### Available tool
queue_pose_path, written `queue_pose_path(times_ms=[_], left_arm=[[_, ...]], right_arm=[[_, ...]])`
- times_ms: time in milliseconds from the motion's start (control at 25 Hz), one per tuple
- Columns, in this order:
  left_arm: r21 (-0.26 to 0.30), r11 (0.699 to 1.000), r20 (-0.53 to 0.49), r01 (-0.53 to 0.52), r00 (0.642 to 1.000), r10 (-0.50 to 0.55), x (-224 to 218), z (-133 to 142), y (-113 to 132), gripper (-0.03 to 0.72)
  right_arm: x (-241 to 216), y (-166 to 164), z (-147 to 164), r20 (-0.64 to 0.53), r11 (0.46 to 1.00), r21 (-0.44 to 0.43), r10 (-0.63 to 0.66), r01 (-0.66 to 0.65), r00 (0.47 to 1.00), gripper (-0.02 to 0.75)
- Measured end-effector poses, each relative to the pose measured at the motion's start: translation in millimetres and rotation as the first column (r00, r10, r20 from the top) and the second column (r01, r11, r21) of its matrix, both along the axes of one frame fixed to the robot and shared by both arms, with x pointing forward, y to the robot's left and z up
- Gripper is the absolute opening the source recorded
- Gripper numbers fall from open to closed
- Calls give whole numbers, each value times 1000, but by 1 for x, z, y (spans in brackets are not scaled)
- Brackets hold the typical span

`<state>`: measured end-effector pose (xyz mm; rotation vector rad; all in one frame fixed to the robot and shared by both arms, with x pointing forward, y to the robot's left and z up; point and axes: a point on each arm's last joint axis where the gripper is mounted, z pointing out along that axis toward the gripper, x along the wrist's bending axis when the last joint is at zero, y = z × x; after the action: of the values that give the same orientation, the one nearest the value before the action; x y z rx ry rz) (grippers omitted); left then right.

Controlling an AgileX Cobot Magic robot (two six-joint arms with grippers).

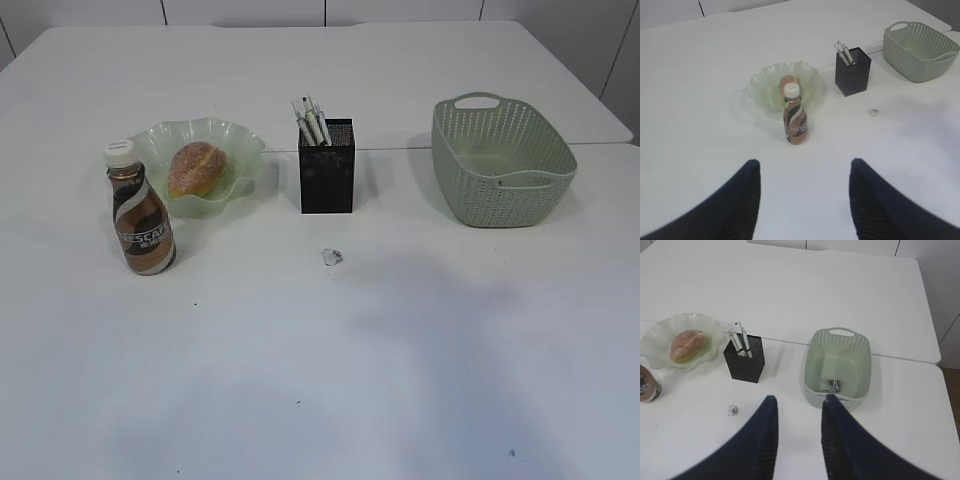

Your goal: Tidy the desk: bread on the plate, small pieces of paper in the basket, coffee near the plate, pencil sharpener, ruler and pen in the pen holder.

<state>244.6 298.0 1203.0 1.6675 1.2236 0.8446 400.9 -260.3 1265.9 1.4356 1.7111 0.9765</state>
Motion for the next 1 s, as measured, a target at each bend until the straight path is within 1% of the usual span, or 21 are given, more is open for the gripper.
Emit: queue_pose_path(times_ms=[40, 120, 160, 200, 280, 320, 400, 440, 560, 680, 720, 760, 880, 920, 960, 1000], left_arm=[[-3, 1000, 9, 1, 1000, -1, -4, 0, 1, 401], [-9, 1000, 28, 9, 1000, -8, -15, -1, 3, 401], [-11, 1000, 35, 15, 999, -14, -20, -2, 4, 401], [-14, 999, 41, 30, 999, -30, -25, -3, 4, 401], [-18, 996, 64, 86, 994, -84, -36, -5, 2, 401], [-25, 994, 79, 109, 991, -107, -41, -5, 1, 401], [-41, 988, 109, 147, 984, -142, -51, -6, 0, 401], [-44, 987, 116, 157, 982, -151, -56, -7, 0, 401], [-40, 985, 122, 168, 979, -162, -70, -13, 3, 401], [-39, 984, 141, 172, 976, -165, -81, -24, 6, 402], [-42, 984, 147, 175, 975, -167, -84, -28, 6, 404], [-44, 983, 151, 179, 974, -170, -86, -32, 6, 407], [-50, 981, 156, 189, 971, -179, -91, -44, 7, 423], [-50, 981, 152, 189, 972, -179, -91, -49, 7, 428], [-50, 981, 149, 189, 972, -180, -91, -52, 7, 433], [-47, 982, 145, 185, 974, -176, -90, -56, 7, 438]], right_arm=[[-25, -8, -9, 13, 1000, 6, 1, -1, 1000, 243], [-41, -13, -14, 26, 1000, 10, 1, -1, 1000, 241], [-61, -20, -26, 22, 1000, 12, 0, 0, 1000, 240], [-62, -21, -30, 14, 1000, 11, 1, -1, 1000, 240], [-96, -32, -48, 17, 1000, 16, -5, 4, 1000, 240], [-101, -34, -53, 11, 1000, 13, -5, 5, 1000, 240], [-128, -43, -67, 49, 1000, 9, 4, -5, 999, 240], [-134, -45, -69, 63, 1000, 12, 7, -8, 998, 240], [-169, -53, -89, 138, 999, 15, 49, -51, 989, 240], [-191, -57, -111, 148, 995, 40, 84, -91, 985, 240], [-191, -57, -111, 148, 995, 40, 84, -91, 985, 240], [-197, -56, -125, 118, 993, 51, 101, -107, 988, 240], [-200, -56, -143, 53, 993, 48, 109, -111, 993, 240], [-200, -56, -143, 53, 993, 48, 109, -111, 993, 240], [-196, -55, -152, 16, 993, 39, 107, -108, 994, 240], [-195, -55, -154, 10, 994, 36, 105, -106, 994, 240]])
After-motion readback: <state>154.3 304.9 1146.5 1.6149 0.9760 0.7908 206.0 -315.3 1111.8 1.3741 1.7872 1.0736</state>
